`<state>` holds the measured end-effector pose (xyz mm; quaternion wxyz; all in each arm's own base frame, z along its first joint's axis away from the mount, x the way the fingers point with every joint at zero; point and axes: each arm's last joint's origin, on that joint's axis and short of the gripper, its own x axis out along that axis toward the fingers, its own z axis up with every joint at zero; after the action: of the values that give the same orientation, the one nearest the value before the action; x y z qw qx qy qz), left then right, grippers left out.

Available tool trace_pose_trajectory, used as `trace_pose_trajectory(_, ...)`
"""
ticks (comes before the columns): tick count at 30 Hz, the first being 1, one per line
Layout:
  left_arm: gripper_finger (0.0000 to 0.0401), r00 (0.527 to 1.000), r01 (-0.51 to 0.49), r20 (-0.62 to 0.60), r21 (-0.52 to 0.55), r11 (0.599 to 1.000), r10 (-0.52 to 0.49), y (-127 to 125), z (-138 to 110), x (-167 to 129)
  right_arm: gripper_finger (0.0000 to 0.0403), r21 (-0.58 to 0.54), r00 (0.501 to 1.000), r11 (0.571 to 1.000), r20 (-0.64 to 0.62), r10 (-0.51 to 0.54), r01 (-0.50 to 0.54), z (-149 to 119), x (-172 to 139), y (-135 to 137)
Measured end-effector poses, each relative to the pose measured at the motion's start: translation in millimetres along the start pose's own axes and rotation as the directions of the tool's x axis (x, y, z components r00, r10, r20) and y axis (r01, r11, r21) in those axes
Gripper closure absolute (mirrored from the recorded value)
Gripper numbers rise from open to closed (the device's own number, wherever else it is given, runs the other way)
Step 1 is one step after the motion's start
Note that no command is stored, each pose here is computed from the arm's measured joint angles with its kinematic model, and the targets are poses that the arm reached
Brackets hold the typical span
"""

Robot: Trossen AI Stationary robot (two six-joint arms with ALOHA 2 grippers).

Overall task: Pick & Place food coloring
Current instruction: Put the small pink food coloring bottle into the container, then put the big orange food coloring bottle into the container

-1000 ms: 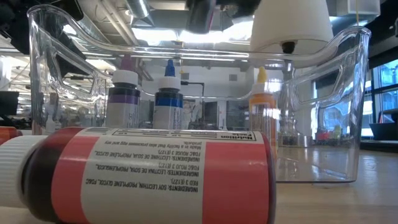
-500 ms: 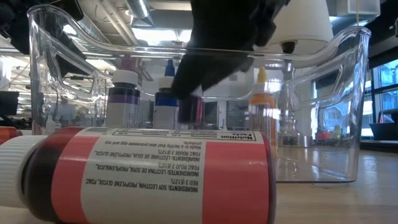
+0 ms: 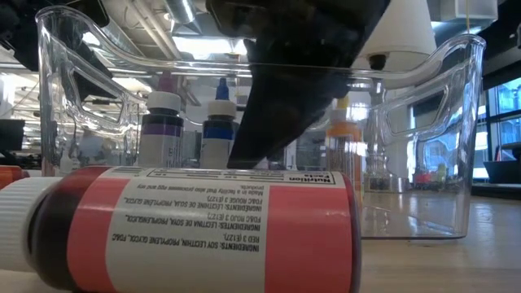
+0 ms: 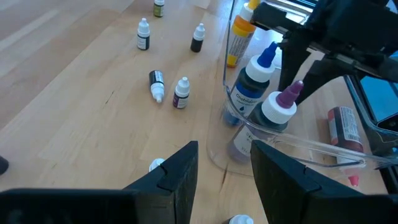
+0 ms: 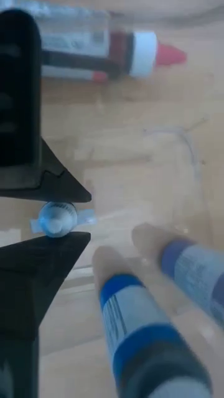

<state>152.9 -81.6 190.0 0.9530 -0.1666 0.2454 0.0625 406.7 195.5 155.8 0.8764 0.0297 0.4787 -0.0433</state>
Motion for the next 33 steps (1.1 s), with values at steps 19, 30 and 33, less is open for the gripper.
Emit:
trace_pose_trajectory(19,0.0257,1.000,0.008,0.010,-0.016,1.000,-0.008,-1,1,0,0.0259,-0.134,0.998,0.991,-0.066,-0.006,-0.003,10,-80,-20)
trace_pose_trajectory(30,0.0257,1.000,0.016,0.021,-0.040,0.999,-0.015,-2,2,0,0.0258,-0.085,0.994,0.995,0.094,-0.051,0.059,-39,-168,-56)
trace_pose_trajectory(33,0.0258,1.000,0.010,0.026,-0.040,0.999,-0.009,-2,2,0,0.0258,-0.042,0.986,0.999,0.165,-0.012,0.019,-60,-172,-71)
